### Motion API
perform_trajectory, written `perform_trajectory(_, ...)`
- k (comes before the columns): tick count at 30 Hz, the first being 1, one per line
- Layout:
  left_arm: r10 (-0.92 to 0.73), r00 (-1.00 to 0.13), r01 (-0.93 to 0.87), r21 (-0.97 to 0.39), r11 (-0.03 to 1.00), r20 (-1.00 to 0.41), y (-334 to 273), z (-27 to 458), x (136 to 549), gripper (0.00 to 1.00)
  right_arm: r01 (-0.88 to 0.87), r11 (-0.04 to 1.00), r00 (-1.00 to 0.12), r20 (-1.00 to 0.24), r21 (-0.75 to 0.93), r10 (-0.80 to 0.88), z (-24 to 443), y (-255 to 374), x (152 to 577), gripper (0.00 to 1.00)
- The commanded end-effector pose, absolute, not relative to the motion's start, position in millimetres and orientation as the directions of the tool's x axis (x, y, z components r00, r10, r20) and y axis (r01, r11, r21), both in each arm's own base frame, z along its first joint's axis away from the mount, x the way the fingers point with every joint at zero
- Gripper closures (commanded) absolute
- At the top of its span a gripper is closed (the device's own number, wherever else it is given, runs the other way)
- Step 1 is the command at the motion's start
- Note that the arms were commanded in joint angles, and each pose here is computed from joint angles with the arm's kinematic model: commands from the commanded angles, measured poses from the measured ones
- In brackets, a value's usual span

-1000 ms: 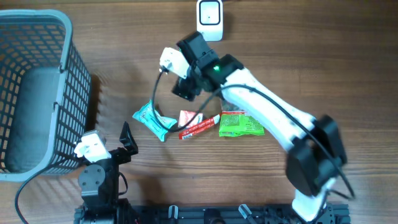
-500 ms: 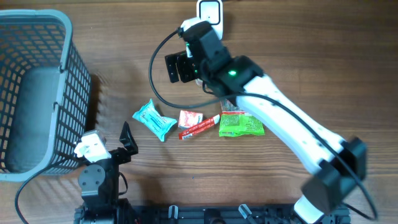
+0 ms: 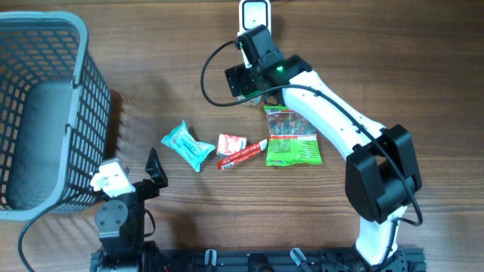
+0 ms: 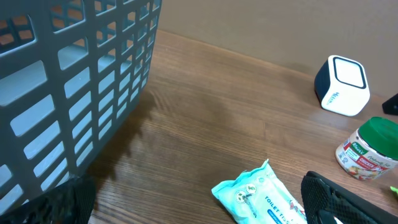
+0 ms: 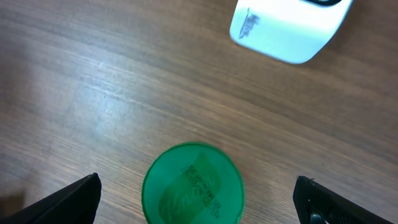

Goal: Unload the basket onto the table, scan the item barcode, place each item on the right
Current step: 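Lift the jar with the right gripper toward the scanner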

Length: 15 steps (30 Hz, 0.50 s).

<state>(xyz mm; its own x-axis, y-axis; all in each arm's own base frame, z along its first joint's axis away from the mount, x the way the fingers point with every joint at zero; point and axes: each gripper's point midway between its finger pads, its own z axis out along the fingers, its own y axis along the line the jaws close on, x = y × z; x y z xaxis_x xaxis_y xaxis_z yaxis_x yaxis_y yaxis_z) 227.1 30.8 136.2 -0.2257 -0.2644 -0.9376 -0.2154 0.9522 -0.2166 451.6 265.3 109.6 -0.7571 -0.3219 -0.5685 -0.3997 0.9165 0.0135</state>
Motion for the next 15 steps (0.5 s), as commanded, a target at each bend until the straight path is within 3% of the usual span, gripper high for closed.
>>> perform_trajectory(1, -0.246, -0.224, -0.230, -0.194, 0.953, -0.943, 34.7, 135.0, 226.8, 0.00, -0.440, 0.896, -0.789, -0.499, 0.051, -0.359, 77.5, 271.3, 442.5, 0.00)
perform_trajectory(7, -0.246, -0.224, -0.230, -0.194, 0.953, -0.943, 34.7, 135.0, 226.8, 0.00, -0.443, 0.895, -0.804, -0.464, 0.050, -0.372, 63.8, 269.7, 438.2, 0.01)
perform_trajectory(9, -0.246, -0.224, -0.230, -0.194, 0.953, -0.943, 34.7, 135.0, 226.8, 0.00, -0.443, 0.895, -0.810, -0.451, 0.049, -0.375, 56.6, 269.4, 437.6, 0.07)
perform_trajectory(11, -0.246, -0.224, -0.230, -0.194, 0.953, -0.943, 34.7, 135.0, 226.8, 0.00, -0.442, 0.896, -0.816, -0.435, 0.048, -0.379, 49.0, 268.8, 436.2, 0.21)
perform_trajectory(15, -0.246, -0.224, -0.230, -0.194, 0.953, -0.943, 34.7, 135.0, 226.8, 0.00, -0.452, 0.891, -0.818, -0.418, 0.040, -0.396, 45.0, 267.0, 432.9, 0.33)
